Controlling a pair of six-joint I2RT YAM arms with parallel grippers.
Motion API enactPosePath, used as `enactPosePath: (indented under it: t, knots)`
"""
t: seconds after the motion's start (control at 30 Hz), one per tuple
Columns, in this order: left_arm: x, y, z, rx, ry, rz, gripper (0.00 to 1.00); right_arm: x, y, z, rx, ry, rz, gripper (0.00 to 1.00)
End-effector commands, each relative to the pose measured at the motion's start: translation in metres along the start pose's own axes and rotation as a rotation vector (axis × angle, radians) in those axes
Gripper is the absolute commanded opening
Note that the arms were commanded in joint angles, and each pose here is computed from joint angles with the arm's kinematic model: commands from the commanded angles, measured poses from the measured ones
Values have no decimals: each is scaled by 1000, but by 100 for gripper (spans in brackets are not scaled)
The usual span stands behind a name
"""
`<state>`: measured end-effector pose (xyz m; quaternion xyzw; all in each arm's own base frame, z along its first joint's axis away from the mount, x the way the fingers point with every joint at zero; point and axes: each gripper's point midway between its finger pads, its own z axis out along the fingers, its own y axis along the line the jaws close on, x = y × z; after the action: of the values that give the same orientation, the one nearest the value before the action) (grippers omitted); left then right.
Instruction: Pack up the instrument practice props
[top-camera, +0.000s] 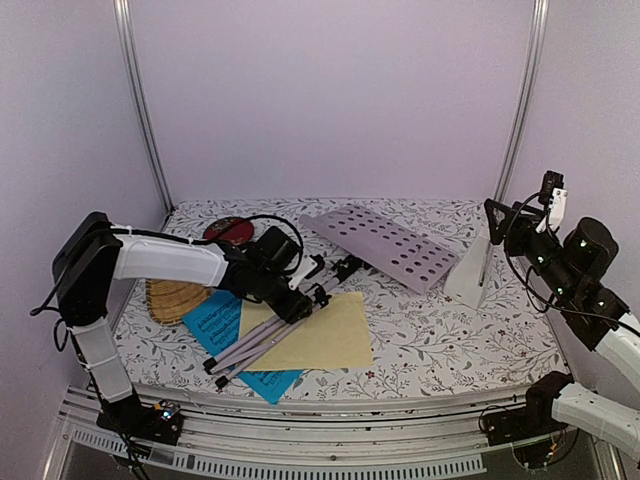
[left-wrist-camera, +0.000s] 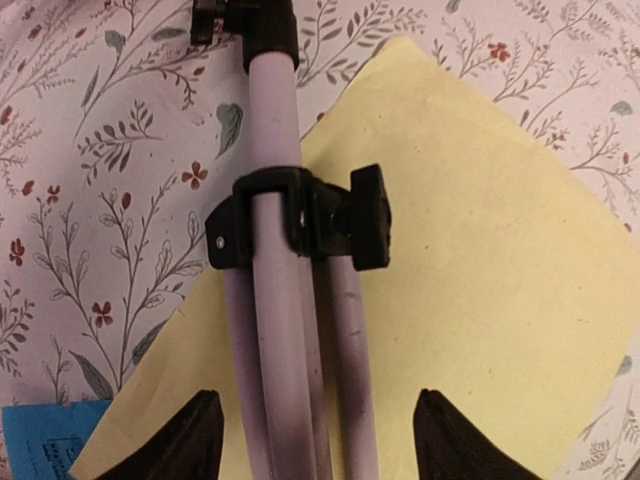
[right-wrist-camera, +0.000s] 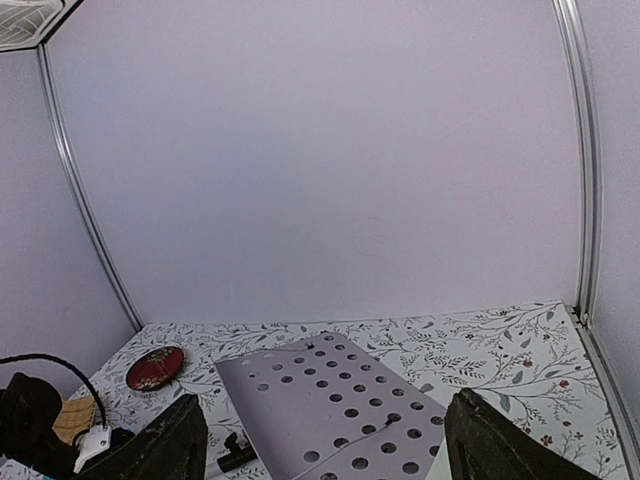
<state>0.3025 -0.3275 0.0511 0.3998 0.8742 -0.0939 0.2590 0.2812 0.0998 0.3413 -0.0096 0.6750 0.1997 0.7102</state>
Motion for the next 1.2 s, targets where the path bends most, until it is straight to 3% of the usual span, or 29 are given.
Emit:
enactPosePath:
  t: [0.0, 0.1, 0.2, 0.33, 0.43, 0.53, 0.7, 0.77, 0.9, 1.03, 1.17]
  knots:
    - [-48, -14, -34, 63, -179, 15, 71, -5, 13, 5, -65, 11, -17, 84]
    - [-76, -19, -61, 107, -290, 23, 79, -8, 24, 16, -105, 47, -48, 87]
    - [-100, -9, -88, 127, -388, 1, 82, -5, 32, 35, -125, 129, -63, 98]
    - [-108, 53, -117, 89, -498, -128, 82, 0, -4, 62, -11, 220, -32, 100]
    - [-82, 129, -139, 19, -585, -323, 82, 0, -70, 60, 127, 224, 67, 99]
    - [-31, 204, -172, -70, -690, -531, 82, -3, -144, 31, 308, 163, 170, 99]
    - [81, 295, -232, -415, -812, -789, 87, 33, -231, -31, 714, 80, 194, 100]
    - [117, 308, -249, -564, -836, -836, 89, 56, -246, -49, 800, 58, 185, 99]
    - [163, 312, -263, -827, -835, -833, 89, 103, -253, -59, 802, 40, 196, 95]
    - [171, 299, -251, -831, -857, -770, 89, 140, -254, -50, 808, 127, 137, 95]
    - [172, 289, -242, -841, -873, -720, 88, 155, -239, -21, 634, 177, 123, 96]
